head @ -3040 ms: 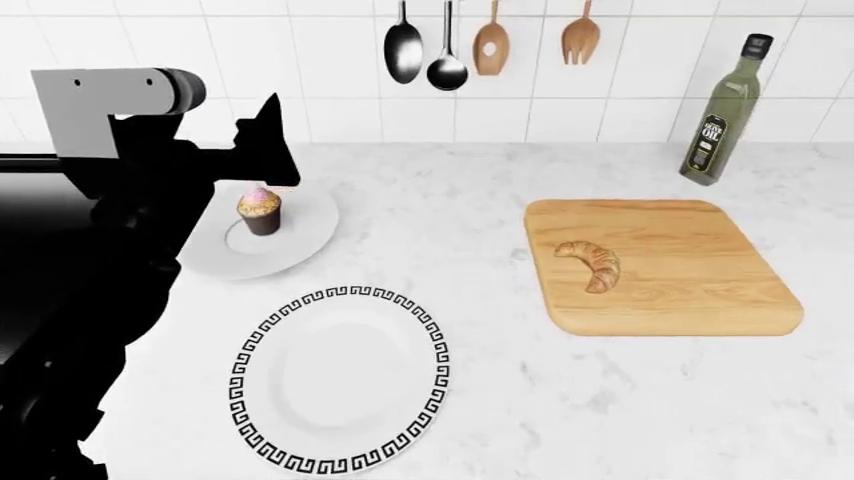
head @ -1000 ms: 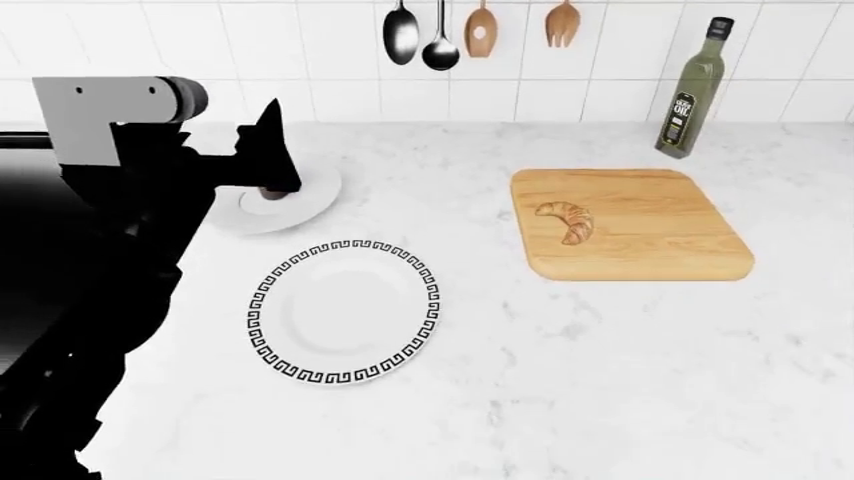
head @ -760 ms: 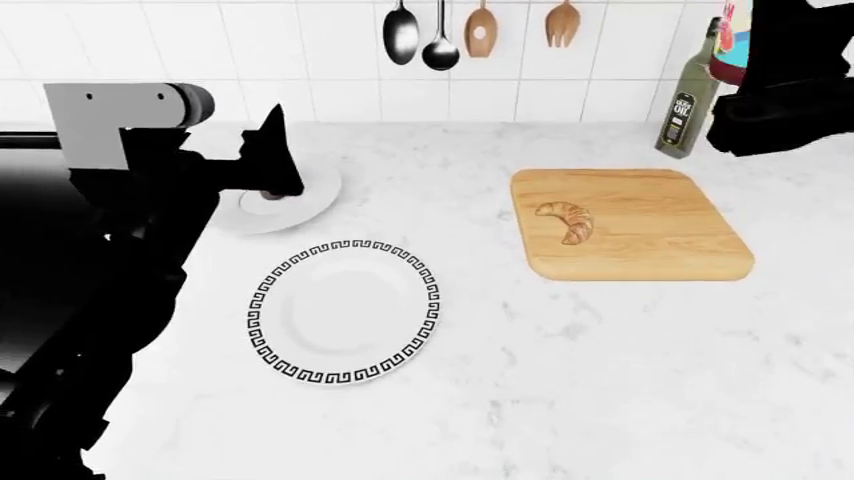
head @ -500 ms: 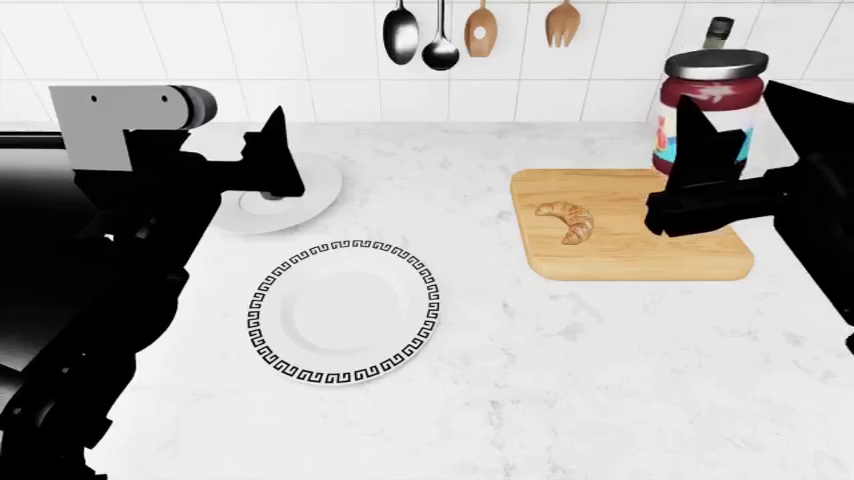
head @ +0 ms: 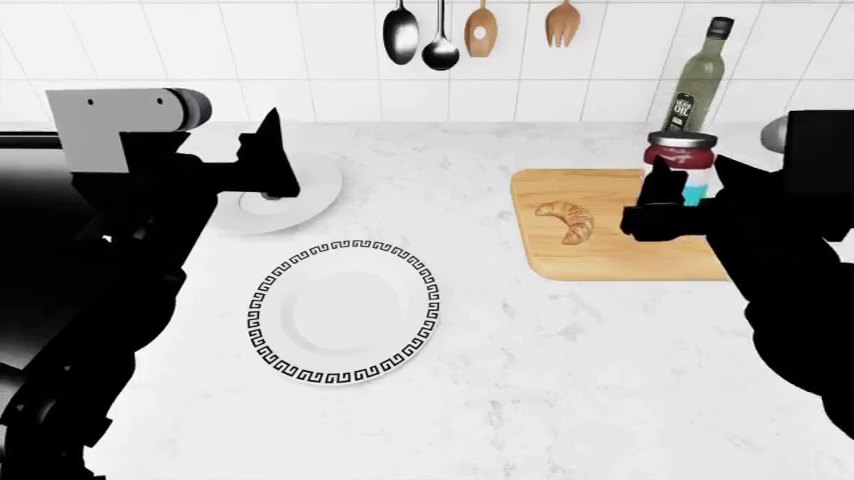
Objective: From the different types of pastries on the counter, select a croissant and place it on the cutting board. Then retrieve a jar of jam from the cabinet and place it alongside the croissant on the cutting board.
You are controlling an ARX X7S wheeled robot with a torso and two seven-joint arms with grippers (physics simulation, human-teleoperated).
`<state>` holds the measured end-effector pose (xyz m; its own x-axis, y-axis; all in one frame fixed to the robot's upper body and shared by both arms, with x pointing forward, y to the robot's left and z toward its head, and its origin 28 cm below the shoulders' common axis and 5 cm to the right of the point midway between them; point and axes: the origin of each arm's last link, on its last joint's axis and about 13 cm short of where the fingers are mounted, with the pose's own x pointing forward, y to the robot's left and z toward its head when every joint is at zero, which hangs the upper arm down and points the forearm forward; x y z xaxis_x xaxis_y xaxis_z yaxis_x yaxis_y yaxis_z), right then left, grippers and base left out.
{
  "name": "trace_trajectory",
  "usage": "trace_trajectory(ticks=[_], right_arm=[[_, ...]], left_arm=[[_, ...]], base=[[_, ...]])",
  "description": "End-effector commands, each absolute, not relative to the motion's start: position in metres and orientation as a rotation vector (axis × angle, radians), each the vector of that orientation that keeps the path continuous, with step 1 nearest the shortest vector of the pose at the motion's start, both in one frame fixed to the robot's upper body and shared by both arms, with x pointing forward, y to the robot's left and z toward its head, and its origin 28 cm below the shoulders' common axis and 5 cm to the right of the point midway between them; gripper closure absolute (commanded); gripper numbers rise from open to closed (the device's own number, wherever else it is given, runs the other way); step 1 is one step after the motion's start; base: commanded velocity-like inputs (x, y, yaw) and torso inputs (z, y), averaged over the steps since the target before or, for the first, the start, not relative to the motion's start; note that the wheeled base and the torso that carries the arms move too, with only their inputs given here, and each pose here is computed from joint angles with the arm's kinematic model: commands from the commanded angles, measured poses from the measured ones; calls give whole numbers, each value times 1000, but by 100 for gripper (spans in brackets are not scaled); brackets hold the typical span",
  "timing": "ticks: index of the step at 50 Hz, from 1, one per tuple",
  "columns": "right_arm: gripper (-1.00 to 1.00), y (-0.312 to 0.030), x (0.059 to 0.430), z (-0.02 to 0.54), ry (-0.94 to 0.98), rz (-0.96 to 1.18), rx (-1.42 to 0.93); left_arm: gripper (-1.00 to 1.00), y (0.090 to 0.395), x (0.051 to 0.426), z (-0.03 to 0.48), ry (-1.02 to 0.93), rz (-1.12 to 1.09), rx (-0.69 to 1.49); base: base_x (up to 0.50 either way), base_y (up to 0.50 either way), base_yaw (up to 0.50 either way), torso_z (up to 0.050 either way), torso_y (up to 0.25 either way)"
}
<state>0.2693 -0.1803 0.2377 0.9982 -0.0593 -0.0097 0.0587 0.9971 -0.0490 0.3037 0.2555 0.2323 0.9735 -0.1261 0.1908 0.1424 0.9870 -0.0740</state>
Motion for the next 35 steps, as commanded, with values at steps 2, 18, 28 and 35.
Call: trace_trajectory(ticks=[2, 18, 28, 35], right_arm=[[100, -185, 312, 204, 22, -93, -76], [100, -183, 346, 185, -62, -174, -125], [100, -179, 342, 179, -45, -147, -125], [100, -183, 332, 180, -48, -152, -120]], left_arm=[[-100, 256, 304, 231, -189, -134, -86], [-100, 255, 305, 229, -190, -136, -78], [-100, 255, 305, 229, -190, -139, -79], [-100, 255, 304, 231, -216, -134, -87]], base=[[0, 0, 0, 0, 0], [0, 0, 0, 0, 0], [0, 0, 0, 0, 0], [0, 0, 0, 0, 0]])
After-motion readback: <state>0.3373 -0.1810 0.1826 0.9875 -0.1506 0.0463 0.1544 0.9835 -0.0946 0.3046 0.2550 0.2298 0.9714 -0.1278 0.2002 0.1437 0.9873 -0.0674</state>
